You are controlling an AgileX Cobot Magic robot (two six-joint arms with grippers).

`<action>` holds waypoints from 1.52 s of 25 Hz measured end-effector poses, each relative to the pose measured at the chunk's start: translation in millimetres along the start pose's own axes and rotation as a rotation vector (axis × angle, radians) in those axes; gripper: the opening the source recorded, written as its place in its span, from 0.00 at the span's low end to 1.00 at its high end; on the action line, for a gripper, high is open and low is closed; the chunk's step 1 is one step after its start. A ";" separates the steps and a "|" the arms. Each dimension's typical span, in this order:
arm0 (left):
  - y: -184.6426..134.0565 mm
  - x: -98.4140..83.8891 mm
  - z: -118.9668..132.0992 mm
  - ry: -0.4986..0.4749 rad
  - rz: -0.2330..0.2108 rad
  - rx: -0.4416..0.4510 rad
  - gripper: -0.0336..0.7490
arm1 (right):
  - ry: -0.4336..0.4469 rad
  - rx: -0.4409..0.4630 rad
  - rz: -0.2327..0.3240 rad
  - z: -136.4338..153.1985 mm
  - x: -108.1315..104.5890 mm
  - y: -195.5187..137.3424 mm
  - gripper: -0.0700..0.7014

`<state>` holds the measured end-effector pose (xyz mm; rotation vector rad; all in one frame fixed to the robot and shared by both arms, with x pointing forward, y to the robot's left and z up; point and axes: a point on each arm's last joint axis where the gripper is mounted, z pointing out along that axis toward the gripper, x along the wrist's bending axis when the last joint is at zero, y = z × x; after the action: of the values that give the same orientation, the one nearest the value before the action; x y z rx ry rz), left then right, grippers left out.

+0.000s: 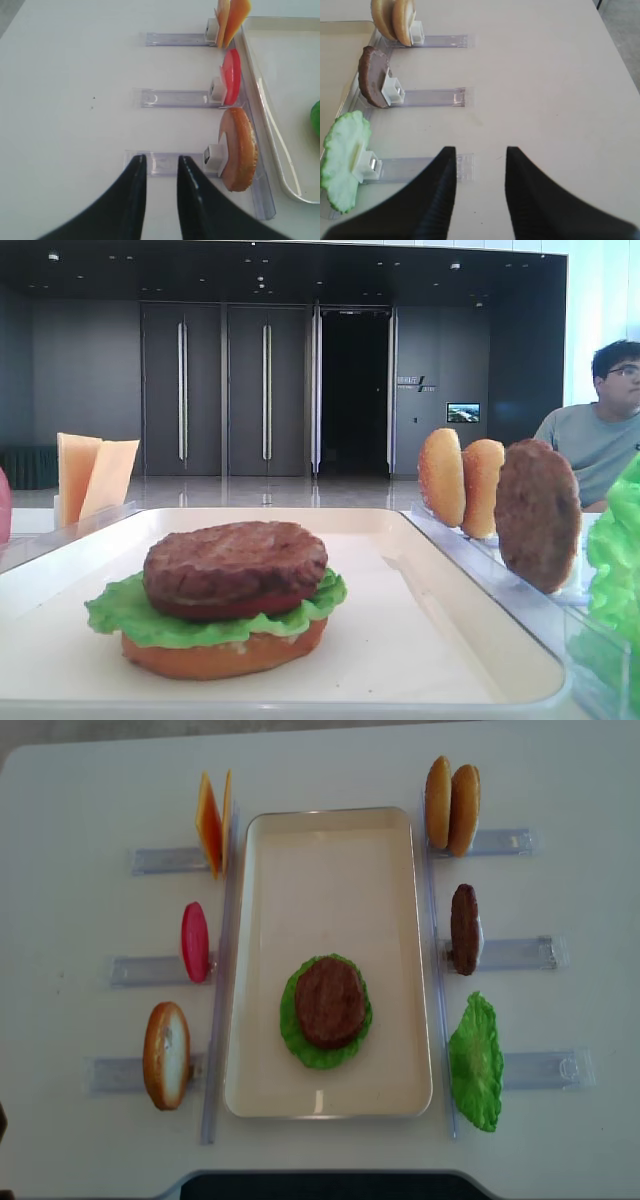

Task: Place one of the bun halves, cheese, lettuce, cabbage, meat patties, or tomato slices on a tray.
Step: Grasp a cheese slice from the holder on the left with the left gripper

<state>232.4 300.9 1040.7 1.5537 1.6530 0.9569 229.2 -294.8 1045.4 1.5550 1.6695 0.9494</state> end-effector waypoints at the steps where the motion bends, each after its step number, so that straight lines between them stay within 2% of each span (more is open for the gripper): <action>1: 0.1 0.0 0.1 0.000 -0.002 0.001 0.25 | 0.000 0.000 0.000 0.0 0.0 0.0 0.43; 8: 18.0 1.3 3.4 0.010 0.001 0.052 0.43 | 0.000 -0.001 0.000 0.0 0.0 0.1 0.43; 12: 45.4 1.7 5.0 0.010 -0.010 0.064 0.45 | 0.000 -0.001 0.000 0.0 0.0 0.1 0.43; 17: 88.2 2.3 28.3 0.009 -0.021 0.148 0.45 | 0.000 -0.001 0.000 0.0 0.0 0.1 0.43; 22: 130.3 1.3 76.4 -0.009 -0.039 0.288 0.45 | 0.000 -0.001 0.000 0.0 0.0 0.1 0.43; 25: 150.4 0.7 117.5 -0.017 -0.048 0.396 0.45 | 0.000 -0.001 0.000 0.0 0.0 0.1 0.43; 27: 162.2 0.7 144.9 -0.018 -0.050 0.437 0.45 | 0.000 -0.001 0.000 0.0 0.0 0.1 0.43; 32: 191.7 0.9 213.2 -0.020 -0.055 0.505 0.45 | 0.000 -0.002 0.000 0.0 0.0 0.2 0.42; 38: 218.9 -2.1 285.4 -0.049 -0.093 0.535 0.45 | 0.000 -0.002 0.000 0.0 0.0 0.2 0.42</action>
<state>588.8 323.2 1083.6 1.7954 2.0328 0.4378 229.3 -294.8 1045.6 1.5539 1.6682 0.9506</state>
